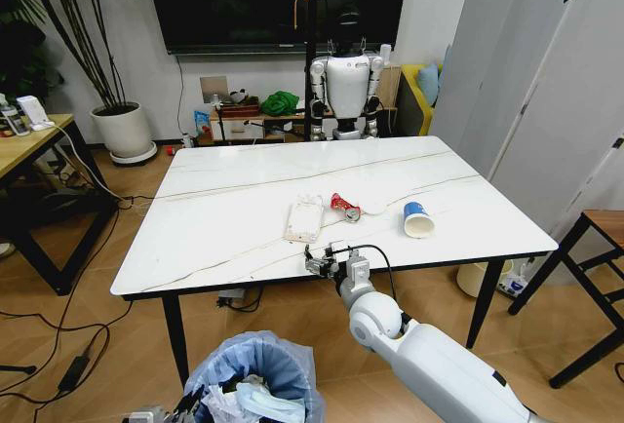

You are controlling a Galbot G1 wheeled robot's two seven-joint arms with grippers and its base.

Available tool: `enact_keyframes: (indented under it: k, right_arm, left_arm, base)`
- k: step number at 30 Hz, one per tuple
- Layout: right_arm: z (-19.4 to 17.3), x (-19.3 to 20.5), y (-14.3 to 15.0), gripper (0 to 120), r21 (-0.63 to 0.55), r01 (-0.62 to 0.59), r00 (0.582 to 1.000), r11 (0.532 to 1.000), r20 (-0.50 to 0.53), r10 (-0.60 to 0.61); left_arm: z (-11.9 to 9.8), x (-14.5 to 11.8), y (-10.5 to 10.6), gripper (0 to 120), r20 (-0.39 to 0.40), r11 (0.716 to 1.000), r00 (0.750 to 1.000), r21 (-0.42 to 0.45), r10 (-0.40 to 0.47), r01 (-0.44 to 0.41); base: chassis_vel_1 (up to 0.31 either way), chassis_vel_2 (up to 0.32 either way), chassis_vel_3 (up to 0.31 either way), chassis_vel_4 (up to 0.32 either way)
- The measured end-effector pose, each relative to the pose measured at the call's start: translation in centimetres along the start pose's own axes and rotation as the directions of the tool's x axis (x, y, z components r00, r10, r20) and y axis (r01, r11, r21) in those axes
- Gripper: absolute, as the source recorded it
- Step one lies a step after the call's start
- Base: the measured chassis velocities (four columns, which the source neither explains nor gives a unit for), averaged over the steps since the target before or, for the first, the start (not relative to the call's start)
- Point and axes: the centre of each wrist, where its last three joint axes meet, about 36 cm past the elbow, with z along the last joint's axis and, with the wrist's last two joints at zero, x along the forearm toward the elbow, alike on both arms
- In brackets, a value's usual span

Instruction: Pick up the trash bin and place the trash from the table into it.

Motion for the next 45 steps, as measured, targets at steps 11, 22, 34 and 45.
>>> enact_keyframes:
  k: [11, 22, 34, 45]
  right_arm:
    - [1.6, 0.6, -1.5, 96, 0.007, -0.023, 0.999, 1.0, -0.023, 0.024]
    - [1.7, 0.0, -0.6, 83, 0.01, -0.009, 1.0, 1.0, -0.016, 0.01]
    - [2.1, 0.7, -1.8, 39, 0.024, -0.019, 1.0, 1.0, -0.019, 0.02]
    - [2.4, 0.8, -1.3, 2, 0.028, -0.001, 1.0, 1.0, -0.025, 0.002]
  left_arm:
    - [-0.1, -0.1, 0.0, 0, 0.006, 1.0, 1.0, 0.0, -0.001, 0.001]
    - [-0.2, 0.0, -0.1, 0, 0.01, 1.0, 1.0, 0.0, -0.002, 0.002]
    - [-0.1, 0.0, -0.2, 0, 0.012, 1.0, 1.0, -0.001, 0.003, -0.003]
    - [-0.2, 0.0, -0.3, 0, 0.018, 1.0, 1.0, -0.001, 0.003, -0.003]
  base:
    - [0.0, 0.0, 0.0, 0.0]
    - [0.0, 0.0, 0.0, 0.0]
    - [0.0, 0.0, 0.0, 0.0]
    - [0.0, 0.0, 0.0, 0.0]
